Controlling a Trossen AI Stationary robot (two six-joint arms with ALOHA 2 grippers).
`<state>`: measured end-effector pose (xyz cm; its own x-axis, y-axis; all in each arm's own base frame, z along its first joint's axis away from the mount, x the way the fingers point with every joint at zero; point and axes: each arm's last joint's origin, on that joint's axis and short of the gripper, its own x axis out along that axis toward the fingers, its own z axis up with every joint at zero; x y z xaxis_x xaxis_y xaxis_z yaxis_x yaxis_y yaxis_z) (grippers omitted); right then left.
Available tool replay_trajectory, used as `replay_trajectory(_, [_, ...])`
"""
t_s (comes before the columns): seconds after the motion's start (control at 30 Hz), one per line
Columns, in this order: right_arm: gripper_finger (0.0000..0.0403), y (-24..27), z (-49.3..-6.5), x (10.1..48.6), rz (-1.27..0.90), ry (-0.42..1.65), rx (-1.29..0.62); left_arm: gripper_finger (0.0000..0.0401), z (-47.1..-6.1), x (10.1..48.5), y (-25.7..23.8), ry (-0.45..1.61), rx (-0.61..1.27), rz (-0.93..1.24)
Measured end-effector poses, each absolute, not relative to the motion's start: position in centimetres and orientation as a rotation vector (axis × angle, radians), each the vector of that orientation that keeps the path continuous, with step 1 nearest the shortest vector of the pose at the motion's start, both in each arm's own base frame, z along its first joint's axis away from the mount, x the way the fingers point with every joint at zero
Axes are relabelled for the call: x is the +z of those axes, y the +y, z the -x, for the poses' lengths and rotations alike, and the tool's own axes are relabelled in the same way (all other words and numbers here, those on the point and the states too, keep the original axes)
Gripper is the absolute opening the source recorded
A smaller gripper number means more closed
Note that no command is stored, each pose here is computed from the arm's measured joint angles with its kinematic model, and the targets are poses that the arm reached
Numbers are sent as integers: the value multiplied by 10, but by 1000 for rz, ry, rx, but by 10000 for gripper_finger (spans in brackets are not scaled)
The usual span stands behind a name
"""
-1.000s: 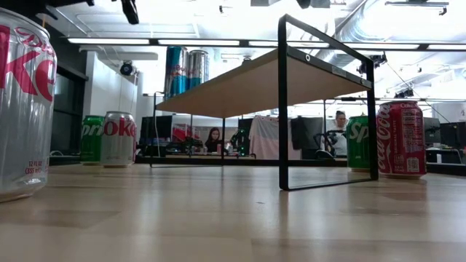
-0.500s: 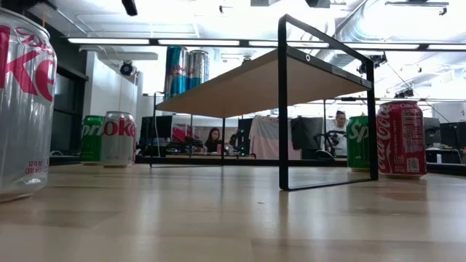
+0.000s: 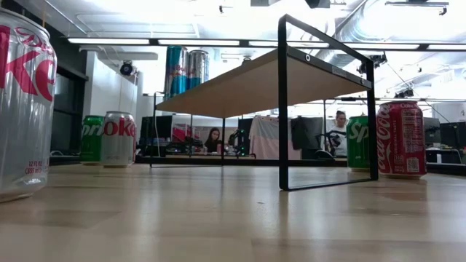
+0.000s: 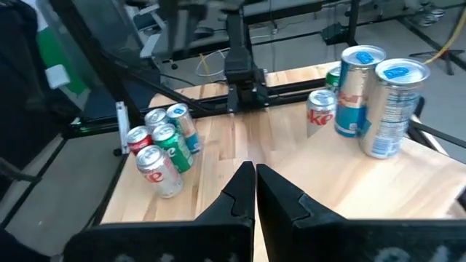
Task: Place canned beverage on shelf
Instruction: Put the blue soda can on the shelf aligned with the other blue soda cans
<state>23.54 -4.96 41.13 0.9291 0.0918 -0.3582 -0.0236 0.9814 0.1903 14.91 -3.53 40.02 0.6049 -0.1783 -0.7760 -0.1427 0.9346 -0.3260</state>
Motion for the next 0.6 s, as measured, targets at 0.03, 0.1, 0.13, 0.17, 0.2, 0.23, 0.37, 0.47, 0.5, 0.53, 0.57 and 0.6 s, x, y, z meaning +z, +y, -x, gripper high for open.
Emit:
replay_trajectory(0.03, [0, -50, -235, 411, -182, 375, 46, 1, -146, 396, -40, 998, -19, 405])
replay_trajectory(0.1, [0, -51, -235, 411, -177, 378, 18, 3, -140, 386, -48, 1115, 7, 456])
replay_trajectory(0.13, [0, -51, -235, 411, -176, 382, 4, 6, -139, 381, -52, 1148, 20, 477])
replay_trajectory(0.17, [0, -51, -235, 410, -175, 386, -5, 11, -138, 376, -56, 1173, 25, 489])
replay_trajectory(0.2, [0, -52, -235, 410, -170, 389, -20, 17, -137, 372, -61, 1192, 25, 495])
replay_trajectory(0.23, [0, -52, -235, 409, -164, 394, -30, 26, -137, 368, -65, 1204, 19, 500])
replay_trajectory(0.37, [0, -53, -234, 407, -164, 419, -51, 77, -137, 357, -80, 1223, -12, 517])
replay_trajectory(0.47, [0, -53, -233, 406, -169, 433, -52, 128, -137, 348, -88, 1258, -3, 521])
replay_trajectory(0.5, [0, -52, -233, 405, -170, 439, -52, 145, -137, 346, -90, 1270, 5, 523])
replay_trajectory(0.53, [0, -52, -233, 405, -170, 442, -53, 163, -137, 345, -91, 1275, 8, 528])
replay_trajectory(0.57, [0, -52, -233, 405, -170, 444, -52, 180, -137, 343, -92, 1282, 12, 531])
replay_trajectory(0.6, [0, -52, -233, 405, -169, 448, -52, 197, -136, 341, -94, 1288, 15, 527])
